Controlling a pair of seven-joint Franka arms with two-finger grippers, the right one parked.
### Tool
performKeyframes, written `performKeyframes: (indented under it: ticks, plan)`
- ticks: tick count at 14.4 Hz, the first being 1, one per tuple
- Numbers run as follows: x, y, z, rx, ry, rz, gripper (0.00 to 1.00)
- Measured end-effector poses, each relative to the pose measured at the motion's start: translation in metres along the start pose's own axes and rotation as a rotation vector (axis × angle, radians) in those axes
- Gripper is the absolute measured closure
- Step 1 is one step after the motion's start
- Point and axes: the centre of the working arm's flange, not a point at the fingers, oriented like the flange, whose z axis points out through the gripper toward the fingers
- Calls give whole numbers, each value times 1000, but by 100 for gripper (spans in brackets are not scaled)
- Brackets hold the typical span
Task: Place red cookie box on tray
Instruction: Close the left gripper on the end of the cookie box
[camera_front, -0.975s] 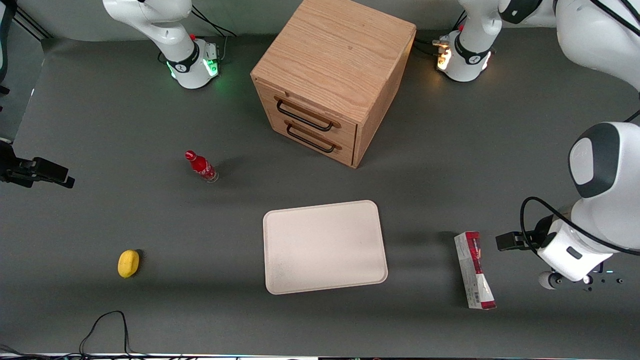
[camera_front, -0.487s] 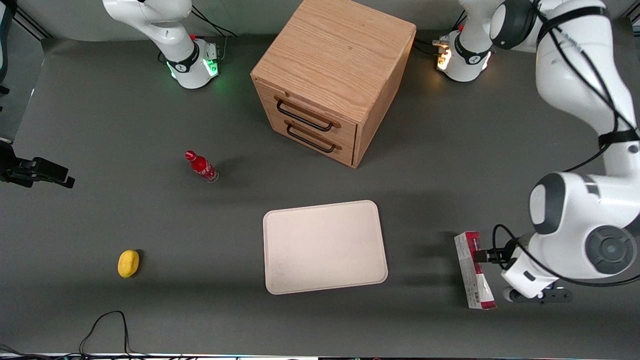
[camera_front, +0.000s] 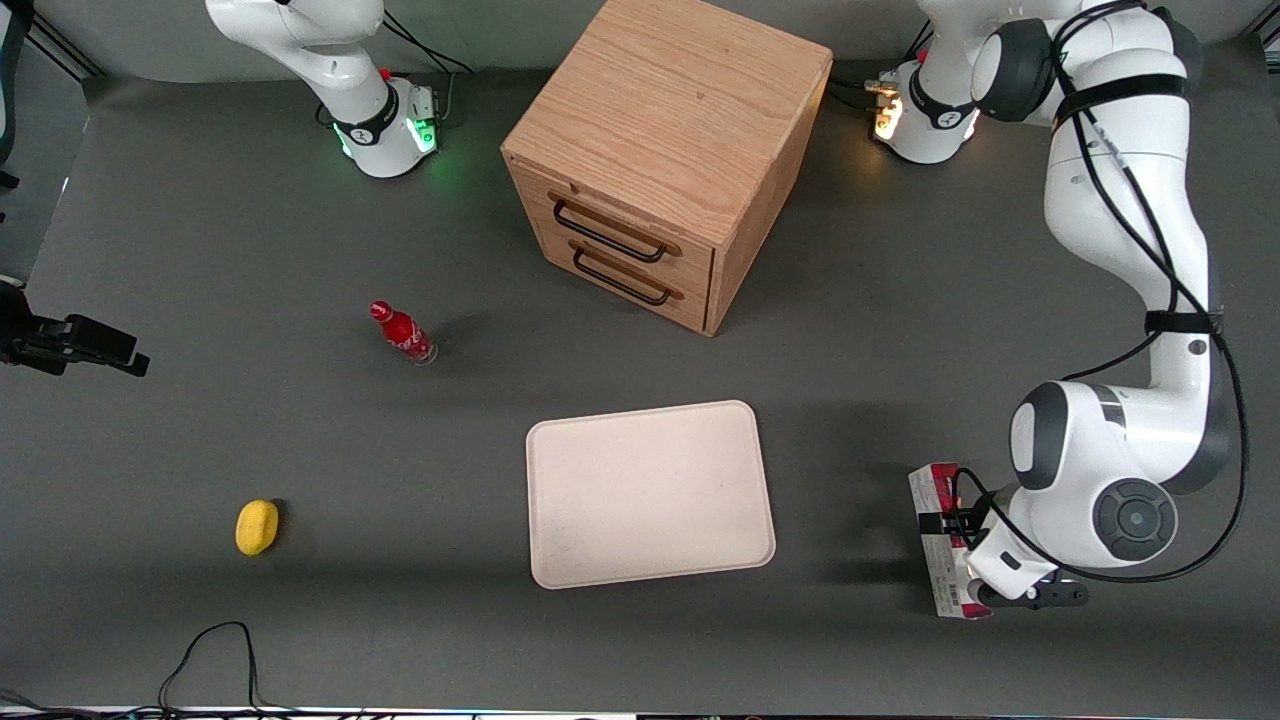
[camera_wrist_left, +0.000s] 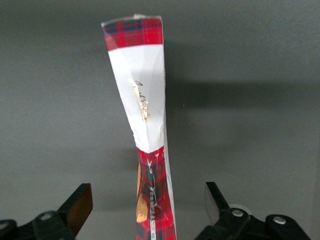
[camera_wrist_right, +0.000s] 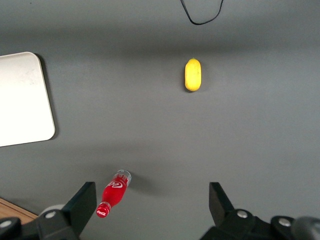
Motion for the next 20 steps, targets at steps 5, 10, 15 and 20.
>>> performKeyframes:
  ticks: [5,10,15,20]
  plan:
    - [4,0,15,-3,18,-1,4]
    - [5,1,14,-4,22,-31,48]
    - [5,1,14,-5,21,-40,97]
    - [1,1,8,0,-8,-42,97]
